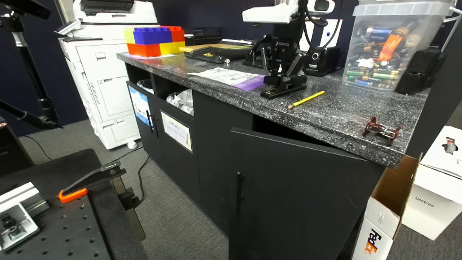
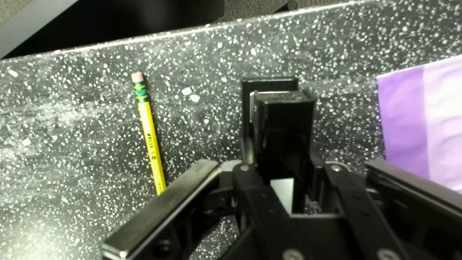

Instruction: Move the stapler to the left and put it on the paper

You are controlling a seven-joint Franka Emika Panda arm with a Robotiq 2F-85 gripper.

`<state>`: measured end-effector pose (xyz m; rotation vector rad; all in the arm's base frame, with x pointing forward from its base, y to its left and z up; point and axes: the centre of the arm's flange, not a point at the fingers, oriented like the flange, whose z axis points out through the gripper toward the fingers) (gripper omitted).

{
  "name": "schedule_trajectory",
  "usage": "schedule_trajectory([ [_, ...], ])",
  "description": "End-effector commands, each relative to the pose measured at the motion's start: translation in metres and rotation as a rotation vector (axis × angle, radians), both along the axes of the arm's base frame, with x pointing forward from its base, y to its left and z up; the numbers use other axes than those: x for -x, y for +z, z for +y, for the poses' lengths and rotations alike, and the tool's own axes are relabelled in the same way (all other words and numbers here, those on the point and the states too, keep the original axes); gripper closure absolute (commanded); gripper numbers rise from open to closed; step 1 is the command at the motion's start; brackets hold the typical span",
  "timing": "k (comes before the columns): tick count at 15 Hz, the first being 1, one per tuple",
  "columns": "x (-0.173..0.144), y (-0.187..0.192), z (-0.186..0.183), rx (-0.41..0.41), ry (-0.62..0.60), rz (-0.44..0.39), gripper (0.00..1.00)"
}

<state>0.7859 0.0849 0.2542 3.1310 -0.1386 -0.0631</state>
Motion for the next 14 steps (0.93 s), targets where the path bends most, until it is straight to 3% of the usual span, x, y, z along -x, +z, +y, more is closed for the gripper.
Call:
schedule_trajectory([
  [1,-0.002,0.034,0.016,0.032,0.038,-0.034,0.92],
  [4,0.023,0.080,0.044,0.053,0.089,-0.087,0.92],
  [8,0.043,0.130,0.116,0.039,0.181,-0.141,0.92],
  [11,0.047,0.135,0.169,0.012,0.240,-0.140,0.92],
  [14,0.048,0.111,0.204,-0.003,0.276,-0.107,0.92],
])
